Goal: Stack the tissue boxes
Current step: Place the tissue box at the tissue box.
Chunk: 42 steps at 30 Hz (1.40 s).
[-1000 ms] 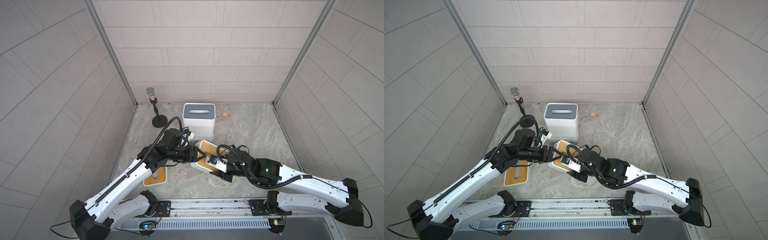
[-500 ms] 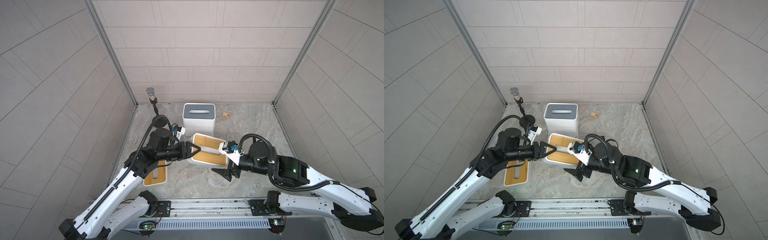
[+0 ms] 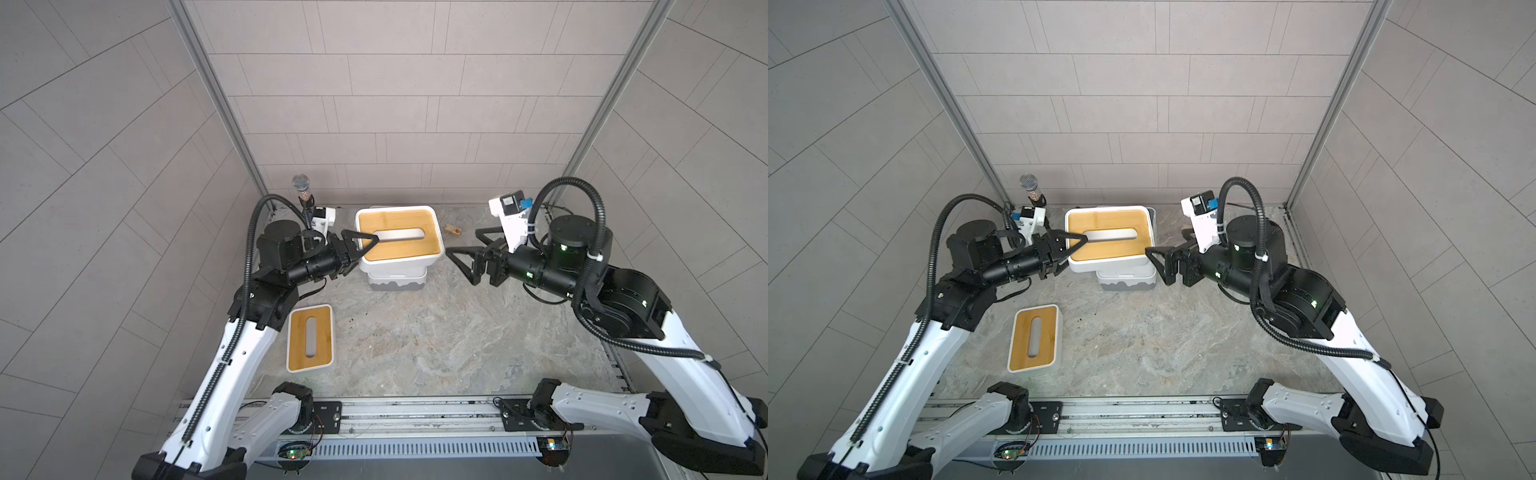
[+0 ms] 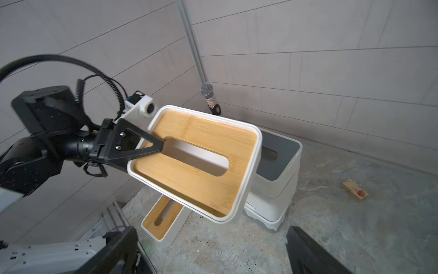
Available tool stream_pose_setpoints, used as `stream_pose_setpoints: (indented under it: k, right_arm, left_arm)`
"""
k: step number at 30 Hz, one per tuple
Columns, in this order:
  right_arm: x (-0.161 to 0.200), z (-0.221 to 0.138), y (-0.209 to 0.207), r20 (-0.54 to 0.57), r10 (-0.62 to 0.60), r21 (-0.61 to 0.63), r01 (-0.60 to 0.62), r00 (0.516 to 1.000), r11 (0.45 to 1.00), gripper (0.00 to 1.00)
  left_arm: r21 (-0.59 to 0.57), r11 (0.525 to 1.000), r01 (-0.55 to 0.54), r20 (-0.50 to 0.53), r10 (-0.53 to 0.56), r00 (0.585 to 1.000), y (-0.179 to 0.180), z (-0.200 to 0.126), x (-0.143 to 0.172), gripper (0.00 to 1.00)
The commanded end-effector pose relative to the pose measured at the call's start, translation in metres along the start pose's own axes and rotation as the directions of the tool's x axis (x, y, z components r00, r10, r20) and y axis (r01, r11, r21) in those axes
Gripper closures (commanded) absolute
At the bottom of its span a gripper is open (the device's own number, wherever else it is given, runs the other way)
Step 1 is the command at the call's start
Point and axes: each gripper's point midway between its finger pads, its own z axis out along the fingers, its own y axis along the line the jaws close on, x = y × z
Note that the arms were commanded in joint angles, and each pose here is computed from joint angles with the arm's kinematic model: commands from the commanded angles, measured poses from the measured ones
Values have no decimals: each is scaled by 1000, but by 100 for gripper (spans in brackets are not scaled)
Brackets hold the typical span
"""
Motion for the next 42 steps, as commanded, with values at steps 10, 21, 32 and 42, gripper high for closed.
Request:
stream_pose_setpoints:
  k: [10,21,32,42]
  right_arm:
    - [-28,73,-45,-36,285,73,-282,958,957,0]
    - [-38,126,-70,-59,342,61,-339,938,939,0]
    - [-31,161,-89,-86,331,110,-321,940,941,0]
    - [-16,175,-104,-113,330,166,-310,937,936,0]
  left_arm:
    - [213,977,16,36,-24,999,-36,33,-86,86]
    - [93,993,71,-44,-68,997,19,71,-97,86]
    - [-18,998,64,-87,-65,994,51,77,-98,84]
    - [-23,997,72,-119,-74,990,59,85,-99,78]
